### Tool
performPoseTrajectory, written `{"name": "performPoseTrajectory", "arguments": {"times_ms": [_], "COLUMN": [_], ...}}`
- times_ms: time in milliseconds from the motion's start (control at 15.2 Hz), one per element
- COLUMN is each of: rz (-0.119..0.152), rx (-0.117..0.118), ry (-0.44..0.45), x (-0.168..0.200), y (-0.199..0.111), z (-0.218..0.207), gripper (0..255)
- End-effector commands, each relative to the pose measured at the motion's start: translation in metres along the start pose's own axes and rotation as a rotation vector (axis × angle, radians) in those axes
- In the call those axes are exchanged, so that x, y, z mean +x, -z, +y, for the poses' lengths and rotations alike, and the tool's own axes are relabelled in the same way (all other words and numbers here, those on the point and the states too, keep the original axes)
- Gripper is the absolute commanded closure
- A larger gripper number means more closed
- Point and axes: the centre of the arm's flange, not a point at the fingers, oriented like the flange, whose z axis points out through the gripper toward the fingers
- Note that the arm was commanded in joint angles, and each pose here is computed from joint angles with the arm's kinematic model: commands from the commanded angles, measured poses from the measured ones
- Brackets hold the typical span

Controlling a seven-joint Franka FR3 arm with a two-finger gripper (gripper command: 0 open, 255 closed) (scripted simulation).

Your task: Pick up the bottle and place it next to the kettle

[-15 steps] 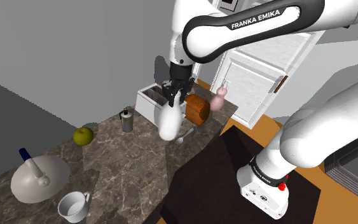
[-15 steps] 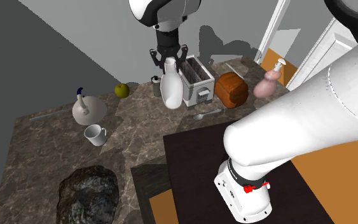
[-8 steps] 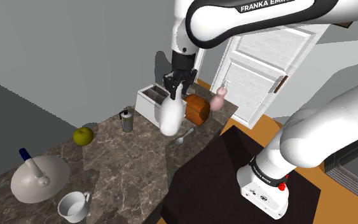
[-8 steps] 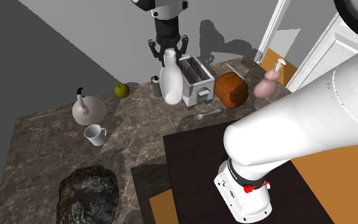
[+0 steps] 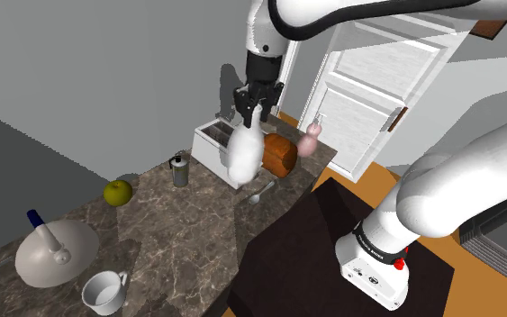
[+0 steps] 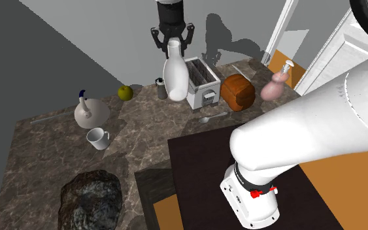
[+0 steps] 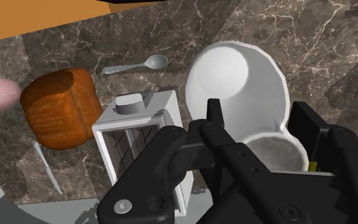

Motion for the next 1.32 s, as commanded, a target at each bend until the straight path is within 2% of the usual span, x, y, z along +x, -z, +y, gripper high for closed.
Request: {"name": "performPoseTrajectory", "arguments": {"times_ms": [0, 264, 1254], "rz": [0.000, 0.000, 0.000], "rx": [0.000, 0.000, 0.000], "ry": [0.000, 0.000, 0.000], "x": [-0.001, -0.003, 0.114], "y": [0.011, 0.029, 0.045], "z": [0.001, 0.001, -0.157], "gripper": [255, 255, 255]}}
